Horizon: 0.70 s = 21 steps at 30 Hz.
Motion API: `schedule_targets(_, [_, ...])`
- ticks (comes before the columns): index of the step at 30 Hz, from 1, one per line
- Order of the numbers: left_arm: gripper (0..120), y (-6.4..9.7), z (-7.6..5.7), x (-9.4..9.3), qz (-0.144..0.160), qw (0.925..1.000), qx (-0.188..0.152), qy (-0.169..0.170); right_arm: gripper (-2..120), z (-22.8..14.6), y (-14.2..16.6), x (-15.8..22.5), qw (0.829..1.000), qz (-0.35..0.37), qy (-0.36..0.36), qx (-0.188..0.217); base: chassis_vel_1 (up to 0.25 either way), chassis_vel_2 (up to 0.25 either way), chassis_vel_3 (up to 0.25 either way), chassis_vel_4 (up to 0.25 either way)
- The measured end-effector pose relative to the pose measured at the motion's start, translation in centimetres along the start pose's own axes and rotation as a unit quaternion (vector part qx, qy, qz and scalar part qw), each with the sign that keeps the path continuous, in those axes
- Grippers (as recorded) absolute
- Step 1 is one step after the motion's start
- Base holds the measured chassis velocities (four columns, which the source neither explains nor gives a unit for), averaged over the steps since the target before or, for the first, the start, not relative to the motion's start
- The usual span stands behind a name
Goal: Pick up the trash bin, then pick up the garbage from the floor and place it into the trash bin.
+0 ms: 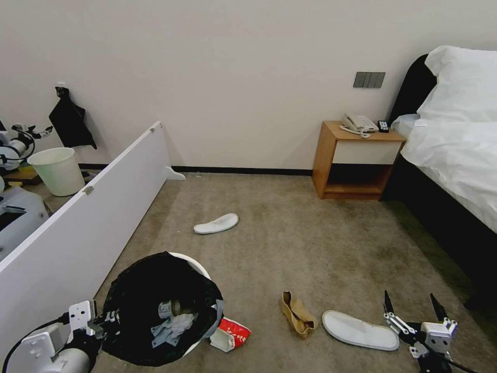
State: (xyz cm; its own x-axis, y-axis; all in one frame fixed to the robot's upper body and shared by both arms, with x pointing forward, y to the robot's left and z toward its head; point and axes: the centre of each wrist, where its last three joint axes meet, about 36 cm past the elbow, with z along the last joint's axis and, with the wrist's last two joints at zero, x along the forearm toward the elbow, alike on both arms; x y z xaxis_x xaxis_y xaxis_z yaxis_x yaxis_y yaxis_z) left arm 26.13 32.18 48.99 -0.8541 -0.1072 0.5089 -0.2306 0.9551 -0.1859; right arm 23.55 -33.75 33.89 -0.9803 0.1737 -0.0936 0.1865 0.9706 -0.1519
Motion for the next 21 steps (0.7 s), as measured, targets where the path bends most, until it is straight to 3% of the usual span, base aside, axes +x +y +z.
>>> schedule_targets(9, [2, 0.00, 0.00, 0.01, 0.001, 1.0000, 0.001, 0.000, 100, -0.02, -0.06, 0.00, 1.000, 0.000, 0.000, -0.002, -0.006, 0.001, 0.003, -0.005])
schedule_targets(21, [2, 0.01, 0.06, 0.11, 0.000, 1.0000, 0.002, 0.001, 100, -0.20, -0.12, 0.02, 1.000, 0.000, -0.002, -0.001, -0.063, 0.067, 0.055, -0.055])
